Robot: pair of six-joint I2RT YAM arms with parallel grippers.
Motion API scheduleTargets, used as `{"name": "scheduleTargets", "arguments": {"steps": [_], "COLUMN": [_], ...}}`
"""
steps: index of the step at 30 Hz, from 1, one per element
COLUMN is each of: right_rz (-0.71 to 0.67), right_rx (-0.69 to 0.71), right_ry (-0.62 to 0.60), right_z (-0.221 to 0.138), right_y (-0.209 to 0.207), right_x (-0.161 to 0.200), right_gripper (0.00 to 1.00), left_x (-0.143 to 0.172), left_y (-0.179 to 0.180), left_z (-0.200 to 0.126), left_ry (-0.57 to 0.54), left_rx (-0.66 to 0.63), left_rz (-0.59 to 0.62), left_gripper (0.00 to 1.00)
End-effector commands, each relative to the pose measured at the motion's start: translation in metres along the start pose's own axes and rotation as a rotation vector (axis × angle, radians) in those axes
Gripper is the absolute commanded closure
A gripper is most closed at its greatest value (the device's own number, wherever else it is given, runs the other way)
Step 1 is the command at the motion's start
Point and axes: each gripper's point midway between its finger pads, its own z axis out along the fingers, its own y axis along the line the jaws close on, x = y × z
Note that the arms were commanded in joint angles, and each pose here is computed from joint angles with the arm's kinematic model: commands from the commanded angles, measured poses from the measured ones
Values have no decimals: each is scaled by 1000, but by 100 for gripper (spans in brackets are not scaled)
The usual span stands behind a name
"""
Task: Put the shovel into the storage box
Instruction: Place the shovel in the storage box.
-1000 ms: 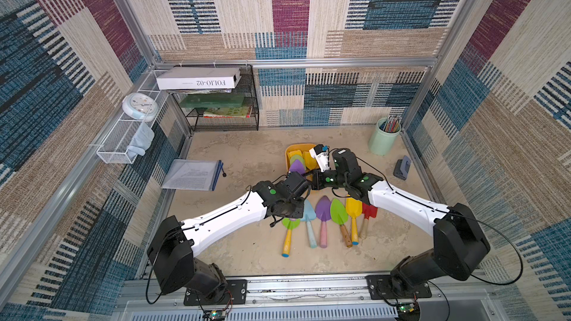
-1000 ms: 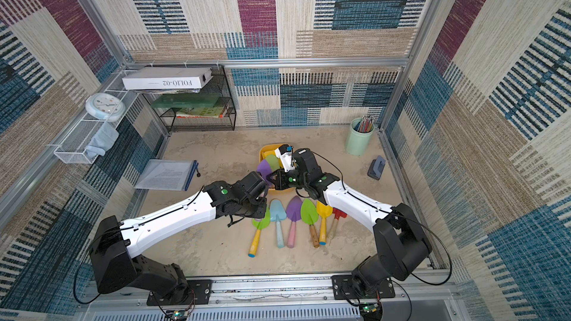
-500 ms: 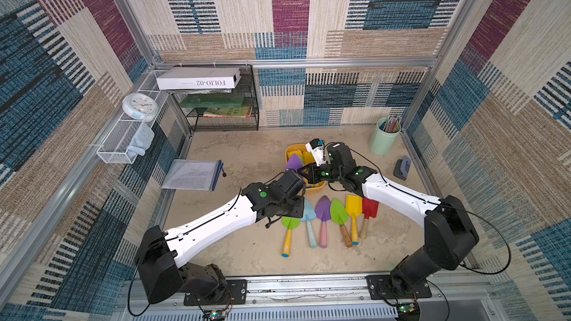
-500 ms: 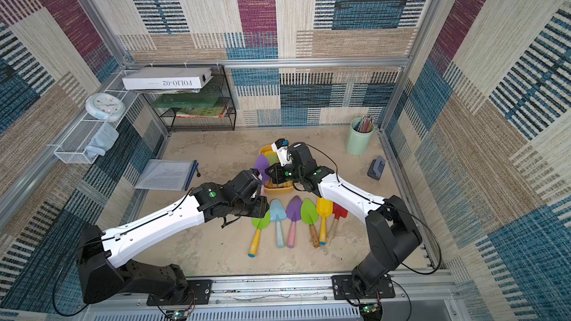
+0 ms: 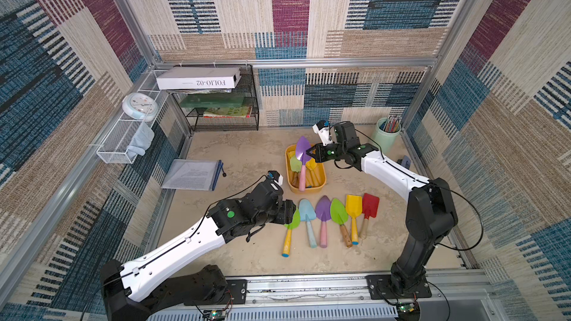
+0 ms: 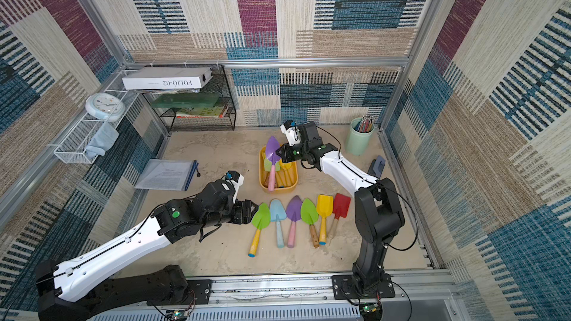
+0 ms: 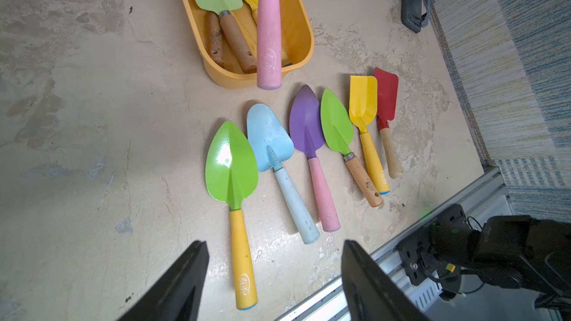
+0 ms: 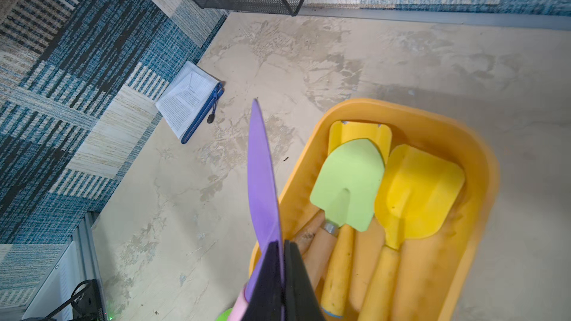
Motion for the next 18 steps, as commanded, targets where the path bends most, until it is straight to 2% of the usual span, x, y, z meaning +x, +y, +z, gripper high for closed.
{"name": "scheduleTargets", "arguments": {"steps": [1,18], "right_rz": [-24,-49], "right_rx": [-30,-27], "right_ry": [32,83], "right_z": [0,38], "right_y": [-8,-67], "right_x": [0,-8], "right_gripper": [100,100], "left_x": [-10,-9], "left_y": [-1,1], "left_z": [-5,-8], "left_ry": [-61,-91], "left_rx": [14,35], "left_rz": [4,22], "left_gripper": [27,27]}}
